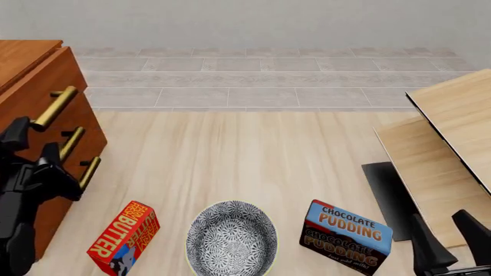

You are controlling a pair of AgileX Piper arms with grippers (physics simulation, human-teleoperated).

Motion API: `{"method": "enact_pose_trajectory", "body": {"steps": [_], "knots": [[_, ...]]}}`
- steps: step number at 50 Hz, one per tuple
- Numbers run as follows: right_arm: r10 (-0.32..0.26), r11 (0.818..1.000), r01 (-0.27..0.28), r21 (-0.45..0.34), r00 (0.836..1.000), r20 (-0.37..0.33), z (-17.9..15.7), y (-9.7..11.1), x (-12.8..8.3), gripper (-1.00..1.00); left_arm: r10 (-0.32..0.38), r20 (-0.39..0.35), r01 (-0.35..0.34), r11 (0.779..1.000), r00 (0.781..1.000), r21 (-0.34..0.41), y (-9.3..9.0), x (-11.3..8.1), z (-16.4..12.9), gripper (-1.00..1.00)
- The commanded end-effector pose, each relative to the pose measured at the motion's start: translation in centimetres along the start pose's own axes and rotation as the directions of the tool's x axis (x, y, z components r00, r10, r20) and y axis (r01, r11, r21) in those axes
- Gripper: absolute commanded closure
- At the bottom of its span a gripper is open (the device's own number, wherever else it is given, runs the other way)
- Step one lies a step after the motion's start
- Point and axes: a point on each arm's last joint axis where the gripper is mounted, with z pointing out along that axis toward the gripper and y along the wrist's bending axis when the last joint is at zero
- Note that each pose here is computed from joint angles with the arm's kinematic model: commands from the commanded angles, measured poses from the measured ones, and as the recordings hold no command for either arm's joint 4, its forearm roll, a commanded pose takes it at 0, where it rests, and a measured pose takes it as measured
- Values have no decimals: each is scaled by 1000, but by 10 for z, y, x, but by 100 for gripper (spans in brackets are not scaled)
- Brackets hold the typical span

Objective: Close the top drawer of the cabinet.

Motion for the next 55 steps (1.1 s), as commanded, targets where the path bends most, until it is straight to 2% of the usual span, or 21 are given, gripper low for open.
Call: {"method": "enact_pose_trajectory", "body": {"steps": [1, 55], "knots": [[0, 1000, 0, -2, 1000, 0, 0, 0, 0, -100, -1, -59, 0, 1000, 998, -10, 2, 11, -2, -100], [-7, 1000, 7, -10, 1000, -12, 0, 0, 2, -100, -7, -94, 6, 1000, 996, -10, 0, 20, 8, -100]]}}
